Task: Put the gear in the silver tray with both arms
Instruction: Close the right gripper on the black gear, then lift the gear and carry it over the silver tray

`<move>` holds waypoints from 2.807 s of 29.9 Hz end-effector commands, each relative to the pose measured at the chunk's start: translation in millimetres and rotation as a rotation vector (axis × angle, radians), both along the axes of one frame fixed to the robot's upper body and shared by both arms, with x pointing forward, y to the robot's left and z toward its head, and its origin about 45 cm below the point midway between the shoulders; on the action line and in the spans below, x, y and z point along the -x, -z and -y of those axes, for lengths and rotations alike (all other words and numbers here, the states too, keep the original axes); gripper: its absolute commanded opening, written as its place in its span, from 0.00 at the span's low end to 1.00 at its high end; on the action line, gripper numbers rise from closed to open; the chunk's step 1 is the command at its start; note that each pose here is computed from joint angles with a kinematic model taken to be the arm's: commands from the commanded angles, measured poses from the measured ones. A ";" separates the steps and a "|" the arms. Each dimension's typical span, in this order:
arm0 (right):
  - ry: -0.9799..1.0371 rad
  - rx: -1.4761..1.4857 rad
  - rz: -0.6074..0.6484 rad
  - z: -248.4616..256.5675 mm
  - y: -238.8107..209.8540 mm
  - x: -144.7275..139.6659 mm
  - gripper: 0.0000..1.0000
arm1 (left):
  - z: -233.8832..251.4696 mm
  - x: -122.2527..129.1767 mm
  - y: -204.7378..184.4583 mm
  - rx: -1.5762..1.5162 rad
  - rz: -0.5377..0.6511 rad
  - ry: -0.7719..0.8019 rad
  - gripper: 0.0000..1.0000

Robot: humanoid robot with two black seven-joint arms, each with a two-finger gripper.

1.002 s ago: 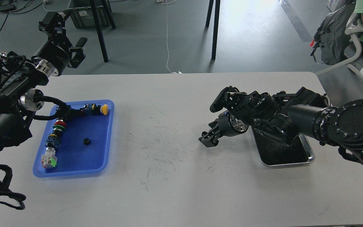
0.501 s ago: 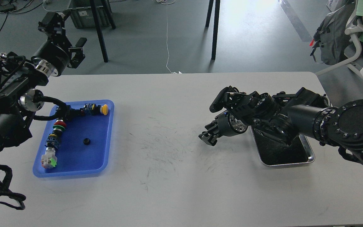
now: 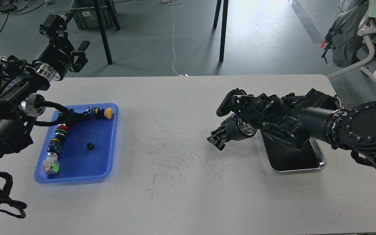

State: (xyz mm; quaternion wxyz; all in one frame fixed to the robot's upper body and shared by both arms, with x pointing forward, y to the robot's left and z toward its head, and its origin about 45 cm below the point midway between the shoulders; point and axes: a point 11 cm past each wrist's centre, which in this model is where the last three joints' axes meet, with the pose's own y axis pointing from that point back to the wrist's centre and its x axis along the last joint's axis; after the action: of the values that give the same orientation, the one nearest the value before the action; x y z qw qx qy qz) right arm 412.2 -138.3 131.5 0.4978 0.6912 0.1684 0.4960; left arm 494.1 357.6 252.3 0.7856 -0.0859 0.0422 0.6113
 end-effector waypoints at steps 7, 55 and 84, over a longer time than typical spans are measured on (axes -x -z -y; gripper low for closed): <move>0.022 0.009 0.082 11.8 -39.4 -27.4 0.02 | 7.5 -0.5 3.5 0.009 -0.004 0.010 0.99; 0.246 0.175 0.085 217.3 -47.9 -3.9 0.03 | 21.6 -1.0 18.1 0.067 -0.022 -0.010 0.99; 0.225 0.126 0.084 198.1 -39.6 -4.4 0.44 | 9.2 1.4 20.4 0.063 -0.027 -0.042 0.99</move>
State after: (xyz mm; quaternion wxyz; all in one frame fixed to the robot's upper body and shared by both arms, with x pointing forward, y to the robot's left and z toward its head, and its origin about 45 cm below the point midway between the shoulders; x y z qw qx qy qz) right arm 416.1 -337.4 170.7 0.6010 0.6503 0.1023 0.4533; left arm 493.4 346.1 232.5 0.7707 -0.1032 0.0701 0.6249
